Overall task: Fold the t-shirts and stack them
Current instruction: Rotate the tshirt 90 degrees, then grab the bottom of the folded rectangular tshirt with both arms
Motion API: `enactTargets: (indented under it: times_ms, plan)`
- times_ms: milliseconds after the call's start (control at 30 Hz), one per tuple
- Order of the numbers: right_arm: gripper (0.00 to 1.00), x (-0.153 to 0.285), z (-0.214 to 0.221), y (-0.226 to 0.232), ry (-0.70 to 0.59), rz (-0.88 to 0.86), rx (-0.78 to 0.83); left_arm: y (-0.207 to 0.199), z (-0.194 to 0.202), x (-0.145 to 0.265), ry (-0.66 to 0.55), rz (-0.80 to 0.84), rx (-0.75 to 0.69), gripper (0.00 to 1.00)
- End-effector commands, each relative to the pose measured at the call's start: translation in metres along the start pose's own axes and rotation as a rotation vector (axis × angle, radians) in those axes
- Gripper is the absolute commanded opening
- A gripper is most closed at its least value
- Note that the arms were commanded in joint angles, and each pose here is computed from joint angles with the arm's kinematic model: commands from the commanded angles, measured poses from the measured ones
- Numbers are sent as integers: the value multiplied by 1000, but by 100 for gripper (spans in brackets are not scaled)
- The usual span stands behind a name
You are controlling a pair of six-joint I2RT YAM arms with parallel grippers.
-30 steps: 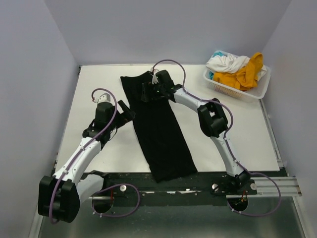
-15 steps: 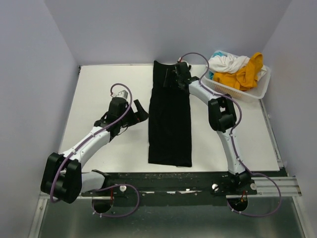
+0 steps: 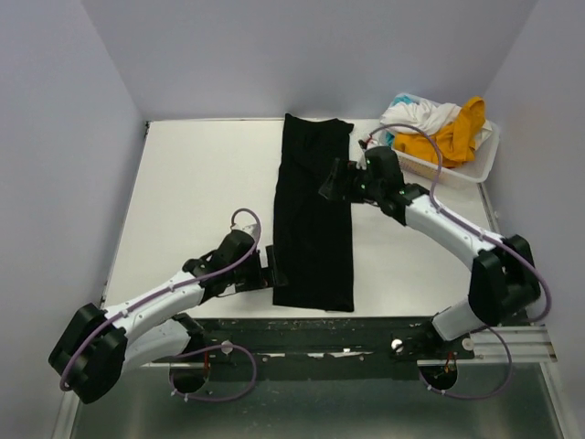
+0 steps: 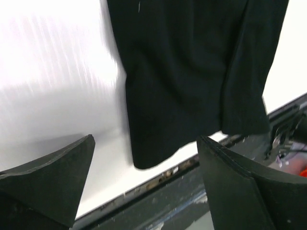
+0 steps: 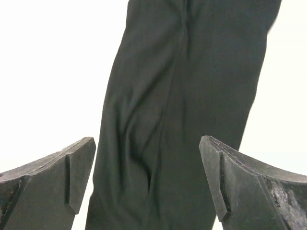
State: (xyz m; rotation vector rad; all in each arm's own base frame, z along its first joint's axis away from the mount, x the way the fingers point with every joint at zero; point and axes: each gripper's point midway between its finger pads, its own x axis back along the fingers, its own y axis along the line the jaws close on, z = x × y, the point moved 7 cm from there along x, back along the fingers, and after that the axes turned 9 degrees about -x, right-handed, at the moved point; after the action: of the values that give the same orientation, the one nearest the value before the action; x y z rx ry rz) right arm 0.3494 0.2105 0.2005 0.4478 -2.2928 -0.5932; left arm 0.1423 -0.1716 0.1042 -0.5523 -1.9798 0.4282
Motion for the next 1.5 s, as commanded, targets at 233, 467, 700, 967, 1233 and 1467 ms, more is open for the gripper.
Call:
enactTargets:
  times_ms: [233,467,700,967,1233,1467]
  plan:
    - [95,93,172,-72,367,176,-341,-8,49,-6,111,50,13,62]
    - [75,115,212,-77,477,85,-473,-2,51,-17,142,-58,23,50]
    - [65,120,228,-75,560,54,-508,12,58,-18,158,-144,22,40]
    - [56,127,253,-79,645,100,-515,10,62,-29,192,-109,42,23]
    - [7,126,262,-79,655,116,-487,6,76,-24,226,-74,61,0]
    - [1,144,253,-57,699,41,-396,-13,92,6,222,1,-50,0]
